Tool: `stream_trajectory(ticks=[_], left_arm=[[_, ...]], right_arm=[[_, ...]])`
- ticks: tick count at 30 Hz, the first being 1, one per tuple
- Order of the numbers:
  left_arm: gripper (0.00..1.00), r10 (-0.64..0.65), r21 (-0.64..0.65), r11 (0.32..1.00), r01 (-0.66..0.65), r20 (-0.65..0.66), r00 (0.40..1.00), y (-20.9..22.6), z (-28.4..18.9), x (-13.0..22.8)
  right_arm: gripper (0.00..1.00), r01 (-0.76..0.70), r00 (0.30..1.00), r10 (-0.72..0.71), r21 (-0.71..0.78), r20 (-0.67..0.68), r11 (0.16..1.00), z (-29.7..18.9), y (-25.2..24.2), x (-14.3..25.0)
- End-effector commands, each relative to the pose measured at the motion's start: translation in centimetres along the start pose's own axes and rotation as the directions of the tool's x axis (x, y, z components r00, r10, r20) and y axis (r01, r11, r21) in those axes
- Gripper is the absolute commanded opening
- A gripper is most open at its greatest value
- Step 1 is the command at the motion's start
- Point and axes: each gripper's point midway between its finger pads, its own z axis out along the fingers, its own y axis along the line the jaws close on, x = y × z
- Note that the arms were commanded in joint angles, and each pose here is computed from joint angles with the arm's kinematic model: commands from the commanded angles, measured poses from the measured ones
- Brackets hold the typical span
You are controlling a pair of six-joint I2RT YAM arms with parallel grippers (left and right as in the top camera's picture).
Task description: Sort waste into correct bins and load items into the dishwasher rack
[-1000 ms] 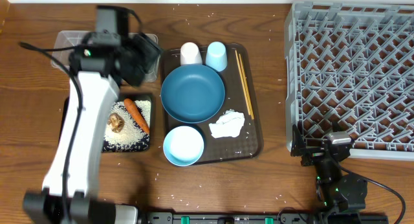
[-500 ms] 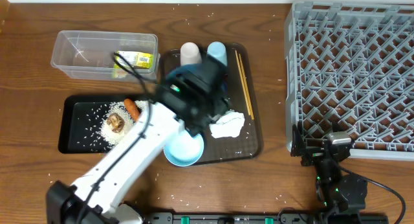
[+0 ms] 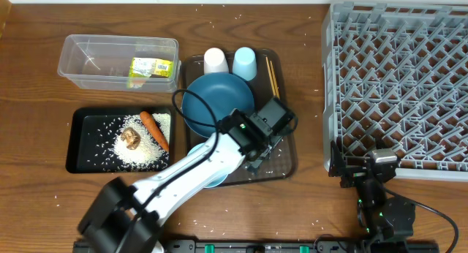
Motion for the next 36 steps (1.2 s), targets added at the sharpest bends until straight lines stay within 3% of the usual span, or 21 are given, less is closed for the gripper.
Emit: stream_trajectory(ticks=[1,8,14,19,23,36], left_arm=[[1.00,-0.070,-0.023,0.997,0.071,0.046,0.996,0.3,2.3,-0.8],[1.00,-0.100,-0.052,0.993,0.103,0.057,0.993,0.6,5.8,-0.8],[0.89,-0.107,-0.057,0.992,0.116,0.140,0.984,0.9,6.6,-2.4],[0.88,-0.102,-0.055,0.992,0.114,0.176,0.979,1.0,6.7,-3.1],[0.80,-0.095,-0.058,0.992,0.109,0.195,0.976,1.1,6.8,-3.4],[0.79,-0.088,-0.122,0.986,0.111,0.178,0.980,2.6,8.6,-3.0]], right_arm=[[0.99,-0.015,1.000,0.015,0.024,0.001,1.000,0.0,-0.6,0.0],[0.99,-0.015,1.000,0.015,0.024,0.002,1.000,0.0,-0.6,0.0],[0.99,-0.015,1.000,0.015,0.024,0.001,1.000,0.0,-0.6,0.0],[0.99,-0.015,1.000,0.015,0.024,0.002,1.000,0.0,-0.6,0.0],[0.99,-0.015,1.000,0.015,0.024,0.002,1.000,0.0,-0.6,0.0],[0.99,-0.015,1.000,0.015,0.024,0.002,1.000,0.0,-0.6,0.0]])
